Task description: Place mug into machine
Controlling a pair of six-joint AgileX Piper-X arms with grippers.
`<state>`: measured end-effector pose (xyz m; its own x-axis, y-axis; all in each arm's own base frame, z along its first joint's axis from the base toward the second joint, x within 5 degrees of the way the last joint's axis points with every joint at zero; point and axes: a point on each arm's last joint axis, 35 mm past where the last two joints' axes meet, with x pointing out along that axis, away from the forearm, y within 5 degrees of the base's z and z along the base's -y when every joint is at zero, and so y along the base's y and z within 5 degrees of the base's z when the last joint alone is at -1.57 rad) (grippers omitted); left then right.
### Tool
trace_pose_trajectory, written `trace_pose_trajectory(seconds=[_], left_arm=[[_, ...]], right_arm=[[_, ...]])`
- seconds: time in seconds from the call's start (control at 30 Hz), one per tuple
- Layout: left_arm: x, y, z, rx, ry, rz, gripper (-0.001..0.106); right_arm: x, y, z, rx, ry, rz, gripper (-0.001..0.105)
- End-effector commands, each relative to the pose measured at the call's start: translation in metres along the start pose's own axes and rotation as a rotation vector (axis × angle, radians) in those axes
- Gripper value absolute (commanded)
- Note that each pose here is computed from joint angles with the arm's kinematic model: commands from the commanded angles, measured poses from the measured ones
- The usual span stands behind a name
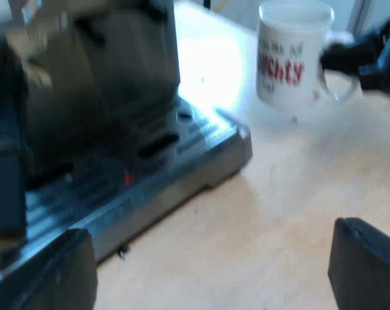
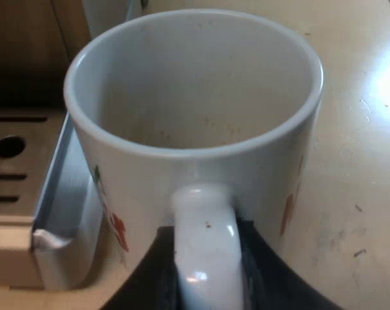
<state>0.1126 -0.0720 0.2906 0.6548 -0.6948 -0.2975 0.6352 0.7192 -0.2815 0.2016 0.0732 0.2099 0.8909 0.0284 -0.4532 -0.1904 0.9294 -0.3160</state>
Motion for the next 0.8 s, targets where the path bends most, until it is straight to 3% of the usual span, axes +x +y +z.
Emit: trace_pose_trajectory(seconds=[0.03, 0.33, 0.53, 0.8], left_arm=[[-0.008, -0.005, 0.006, 0.015, -0.050, -0.023, 0.074], [-0.044, -0.014, -0.003, 0.015, -0.054, -0.006, 0.074], [-0.068, -0.022, 0.000, 0.016, -0.062, 0.013, 0.074], [-0.093, -0.028, -0.001, -0.005, 0.000, 0.060, 0.074]], right_arm=[[-0.020, -0.002, 0.013, -0.012, -0.069, 0.013, 0.000], [-0.078, 0.008, 0.028, -0.058, -0.224, 0.155, 0.000], [-0.102, 0.016, 0.035, -0.116, -0.229, 0.200, 0.000], [-0.126, 0.037, 0.044, -0.171, -0.290, 0.330, 0.000]])
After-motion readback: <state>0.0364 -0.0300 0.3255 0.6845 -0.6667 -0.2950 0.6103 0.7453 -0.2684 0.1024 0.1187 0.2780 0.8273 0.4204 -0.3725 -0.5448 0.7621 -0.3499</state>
